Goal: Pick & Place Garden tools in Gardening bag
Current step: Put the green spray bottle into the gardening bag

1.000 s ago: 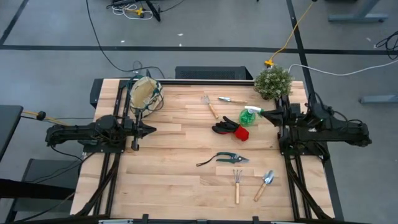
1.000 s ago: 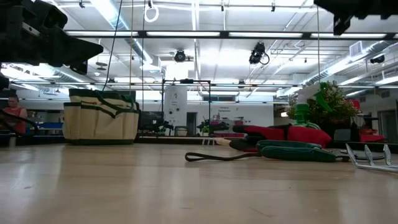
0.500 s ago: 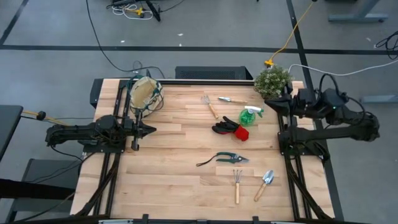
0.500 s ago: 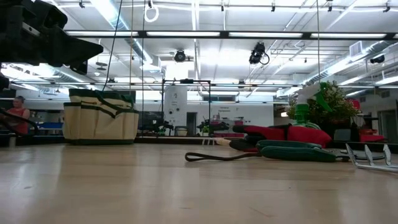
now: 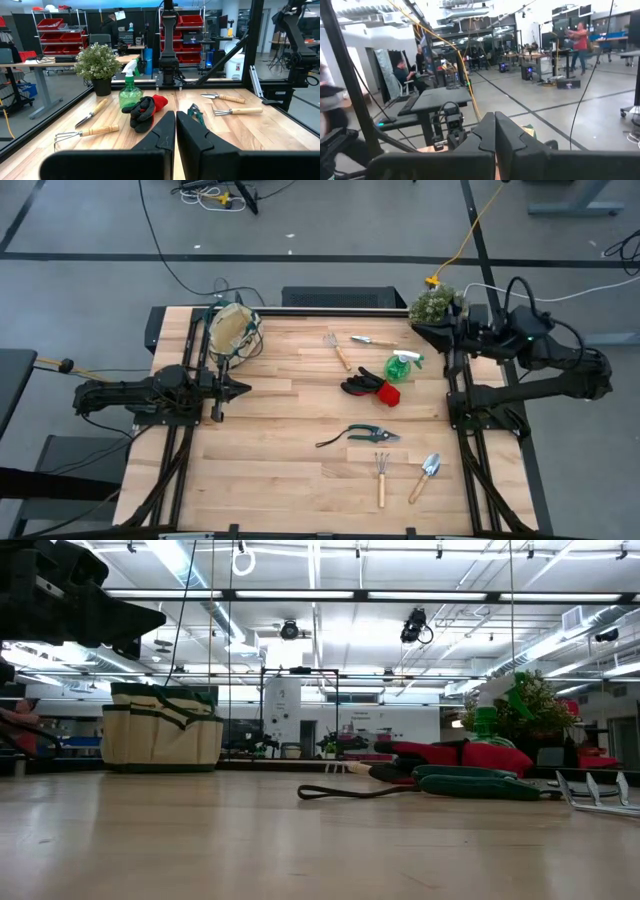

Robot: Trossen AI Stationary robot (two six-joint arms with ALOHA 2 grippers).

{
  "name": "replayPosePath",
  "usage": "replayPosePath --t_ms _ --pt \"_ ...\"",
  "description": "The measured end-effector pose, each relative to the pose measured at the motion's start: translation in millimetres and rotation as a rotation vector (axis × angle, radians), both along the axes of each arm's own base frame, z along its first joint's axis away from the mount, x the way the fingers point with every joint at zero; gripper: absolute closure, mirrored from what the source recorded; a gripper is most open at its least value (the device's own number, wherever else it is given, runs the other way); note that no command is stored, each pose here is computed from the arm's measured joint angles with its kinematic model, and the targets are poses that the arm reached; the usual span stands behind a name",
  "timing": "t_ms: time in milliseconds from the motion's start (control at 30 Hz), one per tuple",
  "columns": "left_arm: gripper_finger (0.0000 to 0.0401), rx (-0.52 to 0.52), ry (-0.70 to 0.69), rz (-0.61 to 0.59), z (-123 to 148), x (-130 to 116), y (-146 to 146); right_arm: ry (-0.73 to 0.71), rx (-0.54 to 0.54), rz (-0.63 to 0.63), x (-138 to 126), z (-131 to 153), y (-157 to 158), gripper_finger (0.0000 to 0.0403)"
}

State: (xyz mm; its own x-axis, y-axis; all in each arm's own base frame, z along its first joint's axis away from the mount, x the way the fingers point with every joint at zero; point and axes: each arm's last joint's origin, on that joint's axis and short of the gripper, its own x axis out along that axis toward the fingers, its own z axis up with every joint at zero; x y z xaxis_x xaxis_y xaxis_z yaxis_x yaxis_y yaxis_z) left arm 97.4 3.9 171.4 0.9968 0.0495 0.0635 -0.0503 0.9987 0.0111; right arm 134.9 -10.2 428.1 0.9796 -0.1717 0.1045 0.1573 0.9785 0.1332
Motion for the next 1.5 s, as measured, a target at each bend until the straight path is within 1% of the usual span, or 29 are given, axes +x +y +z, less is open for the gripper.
replayPosePath --t_ms 300,367,467,567,767,1033,1400,1500 --pt "0.038 0.0 0.0 -0.001 0 0 0 0.055 0.004 0.0 9 -6 0 0.0403" --pt "0.038 0.0 0.0 -0.001 0 0 0 0.06 -0.007 -0.001 10 -6 0 0.0403" --pt "0.038 0.0 -0.001 -0.001 0 0 0 0.083 -0.064 -0.005 11 -7 -1 0.0403" --pt "0.038 0.0 0.0 0.0 0 0 0 0.094 -0.097 -0.007 11 -8 -1 0.0403" --pt "0.038 0.0 0.0 0.0 0 0 0 0.183 -0.092 -0.003 9 -16 0 0.0403" --pt "0.038 0.0 0.0 0.0 0 0 0 0.288 -0.093 -0.113 6 -25 -9 0.0403" --pt "0.038 0.0 0.0 -0.001 0 0 0 0.312 -0.099 -0.169 4 -27 -19 0.0403" --pt "0.038 0.0 0.0 -0.001 0 0 0 0.323 -0.096 -0.207 4 -28 -21 0.0403"
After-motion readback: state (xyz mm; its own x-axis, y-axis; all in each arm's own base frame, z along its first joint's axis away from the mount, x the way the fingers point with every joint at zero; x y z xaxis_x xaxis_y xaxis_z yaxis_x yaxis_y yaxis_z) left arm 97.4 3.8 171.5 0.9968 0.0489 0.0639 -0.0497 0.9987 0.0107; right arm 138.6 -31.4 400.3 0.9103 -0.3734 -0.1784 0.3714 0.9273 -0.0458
